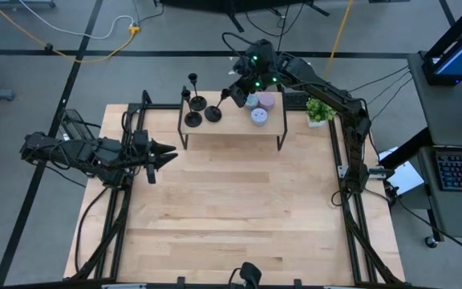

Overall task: Pick & Place candle stick holders
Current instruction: Put the black candle holder on the shelf, then return to Home Position

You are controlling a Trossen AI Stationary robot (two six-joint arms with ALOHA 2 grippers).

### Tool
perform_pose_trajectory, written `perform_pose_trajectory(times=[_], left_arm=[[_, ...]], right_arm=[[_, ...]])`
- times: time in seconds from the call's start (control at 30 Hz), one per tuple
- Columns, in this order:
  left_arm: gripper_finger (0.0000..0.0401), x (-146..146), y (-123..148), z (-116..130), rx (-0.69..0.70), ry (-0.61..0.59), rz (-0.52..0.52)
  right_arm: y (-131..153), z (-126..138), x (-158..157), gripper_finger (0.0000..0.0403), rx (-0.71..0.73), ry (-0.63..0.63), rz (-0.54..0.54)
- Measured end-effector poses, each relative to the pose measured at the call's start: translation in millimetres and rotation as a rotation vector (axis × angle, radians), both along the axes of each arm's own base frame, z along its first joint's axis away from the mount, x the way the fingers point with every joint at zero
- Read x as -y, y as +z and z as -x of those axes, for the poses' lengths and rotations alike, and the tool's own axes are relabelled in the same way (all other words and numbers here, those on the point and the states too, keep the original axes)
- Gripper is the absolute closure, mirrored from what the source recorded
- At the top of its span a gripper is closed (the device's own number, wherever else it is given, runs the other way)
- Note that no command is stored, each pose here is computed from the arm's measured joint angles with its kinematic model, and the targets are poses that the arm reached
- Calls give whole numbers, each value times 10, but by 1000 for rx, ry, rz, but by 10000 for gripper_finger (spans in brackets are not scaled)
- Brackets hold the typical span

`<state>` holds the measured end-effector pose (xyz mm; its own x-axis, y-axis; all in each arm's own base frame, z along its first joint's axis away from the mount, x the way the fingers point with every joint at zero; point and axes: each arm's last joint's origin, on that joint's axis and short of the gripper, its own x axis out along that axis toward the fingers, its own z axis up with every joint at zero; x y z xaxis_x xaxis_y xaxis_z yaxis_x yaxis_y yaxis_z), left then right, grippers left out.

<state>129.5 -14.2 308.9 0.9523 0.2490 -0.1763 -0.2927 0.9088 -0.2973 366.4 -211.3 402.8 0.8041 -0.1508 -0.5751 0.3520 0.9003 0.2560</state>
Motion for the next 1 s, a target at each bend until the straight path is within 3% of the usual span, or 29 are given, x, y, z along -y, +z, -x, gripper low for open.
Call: perform_pose_trajectory(times=[0.53, 0.73, 0.83, 1.0], left_arm=[[272, 0, -7, 1, -7, 0, -1], [272, 0, -7, 2, -7, 0, -2], [272, -1, -18, 4, -19, 0, -4], [272, -3, -66, 15, -67, 1, -1]], right_arm=[[129, -45, 28, 284, 117, 7, 84], [183, 50, -30, 292, 80, 28, 99], [173, 137, -81, 311, 8, 46, 90], [184, 246, -216, 389, -99, 51, 96]])
